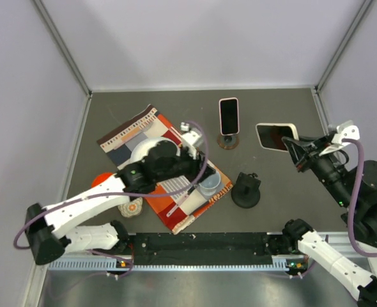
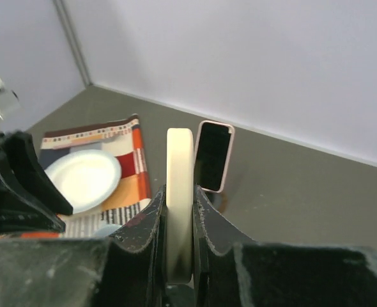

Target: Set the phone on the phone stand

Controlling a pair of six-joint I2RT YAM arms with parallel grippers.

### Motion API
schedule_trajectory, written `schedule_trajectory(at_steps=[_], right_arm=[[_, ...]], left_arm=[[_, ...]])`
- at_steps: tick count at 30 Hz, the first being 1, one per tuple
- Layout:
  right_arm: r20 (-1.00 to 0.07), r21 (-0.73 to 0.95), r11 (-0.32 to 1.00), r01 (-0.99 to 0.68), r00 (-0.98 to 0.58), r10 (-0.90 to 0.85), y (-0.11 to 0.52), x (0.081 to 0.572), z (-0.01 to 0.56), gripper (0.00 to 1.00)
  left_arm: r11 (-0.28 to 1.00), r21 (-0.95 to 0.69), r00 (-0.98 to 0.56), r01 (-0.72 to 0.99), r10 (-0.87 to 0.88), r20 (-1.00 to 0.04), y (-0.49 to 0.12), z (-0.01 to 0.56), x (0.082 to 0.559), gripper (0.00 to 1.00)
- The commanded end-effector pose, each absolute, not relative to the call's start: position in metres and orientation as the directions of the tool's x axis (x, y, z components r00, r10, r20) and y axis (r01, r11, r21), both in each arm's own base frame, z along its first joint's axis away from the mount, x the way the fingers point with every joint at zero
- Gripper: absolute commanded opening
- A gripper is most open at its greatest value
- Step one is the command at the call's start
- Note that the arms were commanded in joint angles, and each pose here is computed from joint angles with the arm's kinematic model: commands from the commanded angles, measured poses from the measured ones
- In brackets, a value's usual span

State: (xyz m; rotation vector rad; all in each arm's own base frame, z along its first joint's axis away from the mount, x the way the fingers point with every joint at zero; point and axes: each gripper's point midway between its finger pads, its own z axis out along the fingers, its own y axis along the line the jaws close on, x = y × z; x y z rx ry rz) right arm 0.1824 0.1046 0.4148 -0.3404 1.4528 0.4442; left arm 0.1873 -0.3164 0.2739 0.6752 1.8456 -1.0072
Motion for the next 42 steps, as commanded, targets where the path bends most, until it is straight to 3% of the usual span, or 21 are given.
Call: schedule_trajectory(at_steps=[1,8,14,28,36,42], right_arm=[[-0.978,-0.028,0.931,-0.363,0.203,0.049,0.065,0.167,0.463,0.0],[-0.979,-0.065,0.927,-0.368,0.204,0.012,0.063,0.162,0.463,0.0],[-0.985,-0.102,0.909,-0.403,0.167,-0.037,0.074,0.169,0.45,0.0],[-0.984,-0.111,0.882,-0.458,0.173,-0.034,0.083,0.163,0.447,0.0],[-0.986,-0.121,0.865,-0.488,0.157,-0.049,0.089,0.163,0.443,0.0],[-0.99,-0.12,0.847,-0.518,0.122,-0.066,0.096,0.163,0.438,0.0]], left_arm=[[0.511,-0.3,-0.356,0.806,0.011,-0.935,-0.357,0.29,0.193,0.42],[0.559,-0.268,-0.367,0.785,0.071,-0.927,-0.4,0.273,0.19,0.47],[0.518,-0.294,-0.392,0.803,0.087,-0.916,-0.417,0.268,0.173,0.52],[0.587,-0.242,-0.392,0.773,0.142,-0.909,-0.427,0.251,0.185,0.41],[0.574,-0.25,-0.409,0.78,0.165,-0.897,-0.426,0.243,0.176,0.46],[0.574,-0.241,-0.406,0.783,0.178,-0.896,-0.428,0.239,0.176,0.43]])
